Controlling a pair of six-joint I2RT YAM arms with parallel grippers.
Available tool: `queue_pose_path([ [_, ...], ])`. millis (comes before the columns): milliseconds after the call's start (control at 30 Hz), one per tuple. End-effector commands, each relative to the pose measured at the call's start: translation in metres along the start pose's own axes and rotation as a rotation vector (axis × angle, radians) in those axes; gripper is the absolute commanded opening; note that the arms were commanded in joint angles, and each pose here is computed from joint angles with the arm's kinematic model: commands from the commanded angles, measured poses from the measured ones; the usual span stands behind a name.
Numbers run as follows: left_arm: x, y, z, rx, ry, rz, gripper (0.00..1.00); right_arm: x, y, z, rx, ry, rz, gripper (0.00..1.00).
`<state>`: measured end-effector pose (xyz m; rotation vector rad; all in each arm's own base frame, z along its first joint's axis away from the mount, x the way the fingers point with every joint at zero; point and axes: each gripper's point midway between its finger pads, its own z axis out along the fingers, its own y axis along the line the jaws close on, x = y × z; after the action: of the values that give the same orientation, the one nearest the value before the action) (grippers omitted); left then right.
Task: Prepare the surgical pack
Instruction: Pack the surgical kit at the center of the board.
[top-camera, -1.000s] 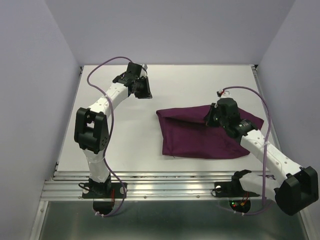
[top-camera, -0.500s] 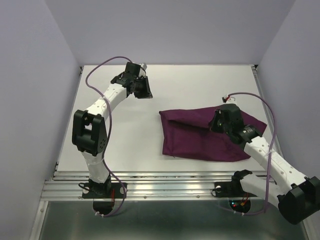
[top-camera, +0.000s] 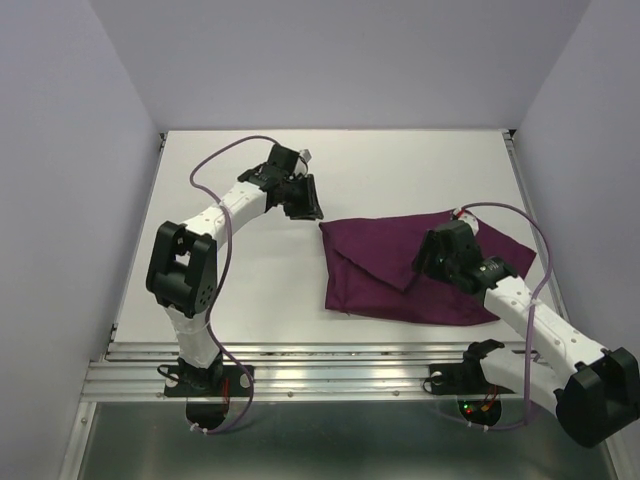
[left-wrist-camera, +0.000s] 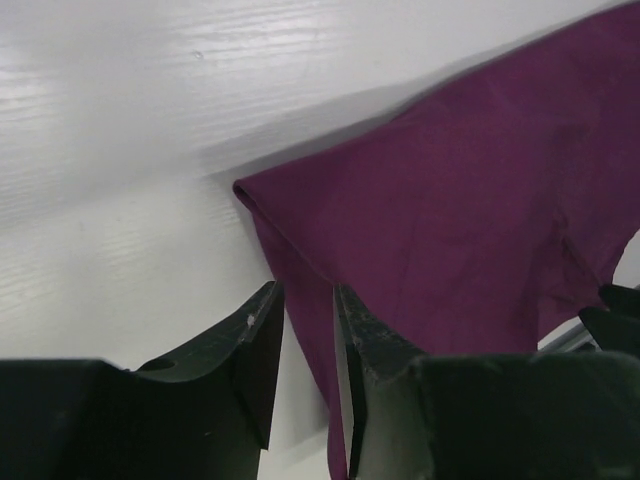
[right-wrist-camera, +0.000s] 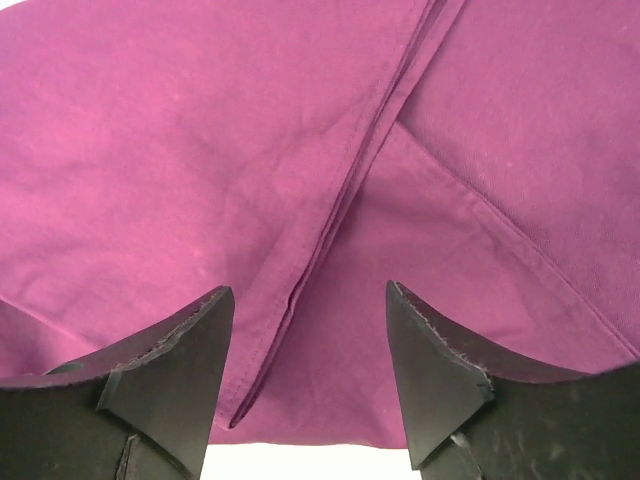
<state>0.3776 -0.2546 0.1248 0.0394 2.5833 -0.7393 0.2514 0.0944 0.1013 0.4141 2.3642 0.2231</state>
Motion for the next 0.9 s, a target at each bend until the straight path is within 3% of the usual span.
queue_pose_path([
  [0,0.005,-0.036,-0.007,0.094,-0.027,0.007,0.38,-0.031,0.015,-0.008,-0.021,-0.092,0.017,0.67],
  [267,0.025,-0.038,0.013,0.092,0.027,0.004,0.37,-0.026,0.037,-0.002,-0.089,-0.015,0.018,0.69],
  [300,0.029,-0.038,0.018,0.089,0.040,0.006,0.37,-0.024,0.037,-0.002,-0.088,-0.007,0.032,0.76],
  [367,0.032,-0.036,0.023,0.081,0.055,0.007,0.36,-0.020,0.036,-0.002,-0.084,0.008,0.049,0.80],
  [867,0.048,-0.022,0.036,0.034,0.098,0.004,0.39,0.012,0.043,0.005,-0.142,0.133,0.093,0.81],
])
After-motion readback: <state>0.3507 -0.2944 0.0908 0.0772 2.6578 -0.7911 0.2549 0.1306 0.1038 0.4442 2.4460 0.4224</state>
